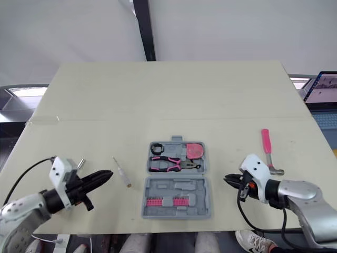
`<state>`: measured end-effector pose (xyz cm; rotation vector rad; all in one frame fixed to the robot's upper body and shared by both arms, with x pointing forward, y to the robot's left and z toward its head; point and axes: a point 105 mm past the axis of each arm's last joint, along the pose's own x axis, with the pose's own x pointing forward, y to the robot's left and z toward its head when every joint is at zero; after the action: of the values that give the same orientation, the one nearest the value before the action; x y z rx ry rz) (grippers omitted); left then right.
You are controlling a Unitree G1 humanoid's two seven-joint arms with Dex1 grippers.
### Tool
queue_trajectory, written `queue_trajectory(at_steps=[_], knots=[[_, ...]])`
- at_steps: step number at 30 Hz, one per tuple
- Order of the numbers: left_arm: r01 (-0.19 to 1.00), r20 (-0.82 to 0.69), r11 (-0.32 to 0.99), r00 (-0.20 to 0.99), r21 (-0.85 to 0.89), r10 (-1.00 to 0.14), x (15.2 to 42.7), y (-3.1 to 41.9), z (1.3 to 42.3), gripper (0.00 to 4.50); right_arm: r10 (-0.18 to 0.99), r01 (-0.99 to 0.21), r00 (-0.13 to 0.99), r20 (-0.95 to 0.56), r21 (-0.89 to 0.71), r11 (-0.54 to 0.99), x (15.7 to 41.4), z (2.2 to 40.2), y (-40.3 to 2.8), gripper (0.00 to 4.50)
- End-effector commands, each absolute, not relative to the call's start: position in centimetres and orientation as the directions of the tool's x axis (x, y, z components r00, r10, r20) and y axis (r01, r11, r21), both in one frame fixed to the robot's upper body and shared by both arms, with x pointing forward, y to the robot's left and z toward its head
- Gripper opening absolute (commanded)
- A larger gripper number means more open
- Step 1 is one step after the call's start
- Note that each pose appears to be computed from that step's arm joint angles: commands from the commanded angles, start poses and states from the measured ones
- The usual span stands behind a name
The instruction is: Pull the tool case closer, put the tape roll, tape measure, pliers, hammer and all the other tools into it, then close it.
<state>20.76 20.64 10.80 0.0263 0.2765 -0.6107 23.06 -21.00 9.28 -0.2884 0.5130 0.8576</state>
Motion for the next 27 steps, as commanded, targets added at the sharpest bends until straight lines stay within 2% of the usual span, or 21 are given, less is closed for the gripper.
queue_trajectory(at_steps=[1,5,14,27], knots=[[0.543,-0.205,0.84,0.821,-0.011,-0.533,19.9,20.7,11.9,2.35,0.673,-0.803,0.514,-0.532,-0.022,0.596,22.0,10.3,-21.2,2.34],[0.514,-0.192,0.857,0.839,-0.031,-0.51,18.5,20.8,11.3,4.45,0.664,-0.795,0.511,-0.546,-0.005,0.607,21.0,10.4,-22.5,4.43],[0.487,-0.198,0.872,0.852,-0.042,-0.485,16.3,21.5,9.4,4.49,0.631,-0.769,0.531,-0.565,-0.007,0.64,20.1,10.1,-23.8,4.48],[0.497,-0.198,0.866,0.846,-0.042,-0.495,15.8,21.7,8.2,4.49,0.623,-0.771,0.536,-0.569,-0.029,0.637,20.9,10.2,-24.1,4.48]])
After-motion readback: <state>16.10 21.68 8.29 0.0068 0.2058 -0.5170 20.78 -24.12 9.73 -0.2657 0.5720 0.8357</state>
